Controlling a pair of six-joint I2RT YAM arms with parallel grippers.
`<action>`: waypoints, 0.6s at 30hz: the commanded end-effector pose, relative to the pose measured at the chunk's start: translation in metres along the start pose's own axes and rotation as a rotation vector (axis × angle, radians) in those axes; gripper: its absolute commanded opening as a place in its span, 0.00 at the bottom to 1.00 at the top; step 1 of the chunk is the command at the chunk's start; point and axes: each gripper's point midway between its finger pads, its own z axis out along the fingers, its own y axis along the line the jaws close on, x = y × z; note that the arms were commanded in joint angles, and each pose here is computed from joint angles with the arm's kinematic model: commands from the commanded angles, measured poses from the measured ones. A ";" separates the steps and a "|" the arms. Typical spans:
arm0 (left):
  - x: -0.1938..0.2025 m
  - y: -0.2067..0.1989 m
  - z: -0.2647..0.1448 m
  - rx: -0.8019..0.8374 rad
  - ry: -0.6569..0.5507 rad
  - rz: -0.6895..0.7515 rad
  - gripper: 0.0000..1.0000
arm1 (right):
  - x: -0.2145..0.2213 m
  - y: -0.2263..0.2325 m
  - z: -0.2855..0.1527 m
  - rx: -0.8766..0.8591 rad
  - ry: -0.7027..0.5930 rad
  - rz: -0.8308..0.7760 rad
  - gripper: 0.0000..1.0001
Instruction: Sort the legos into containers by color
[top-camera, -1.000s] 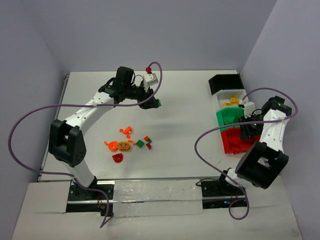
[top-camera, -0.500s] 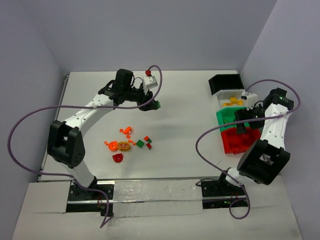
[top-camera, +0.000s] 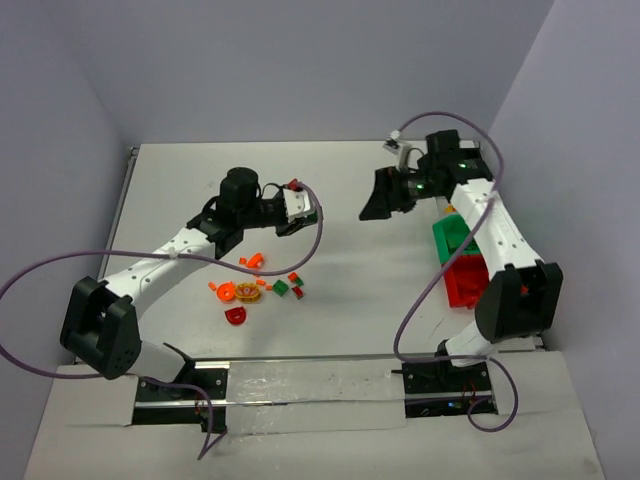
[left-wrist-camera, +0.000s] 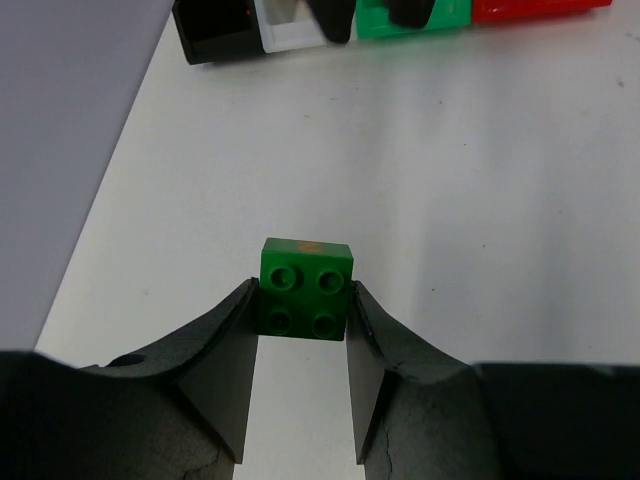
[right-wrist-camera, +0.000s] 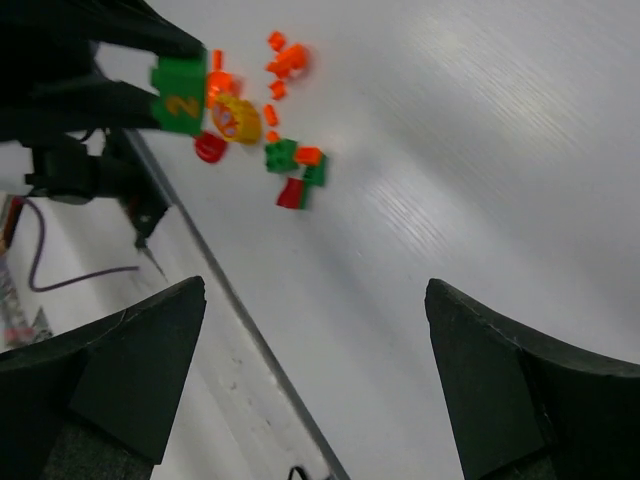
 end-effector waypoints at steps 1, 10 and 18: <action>-0.023 0.014 -0.001 -0.092 -0.041 0.164 0.00 | -0.044 0.050 0.032 -0.190 -0.050 -0.006 0.97; -0.038 0.003 0.003 -0.107 -0.055 0.173 0.00 | -0.048 0.079 0.077 -0.277 0.036 -0.027 0.95; -0.049 0.003 0.002 -0.129 -0.068 0.187 0.00 | -0.042 0.072 0.087 -0.257 0.062 -0.034 0.72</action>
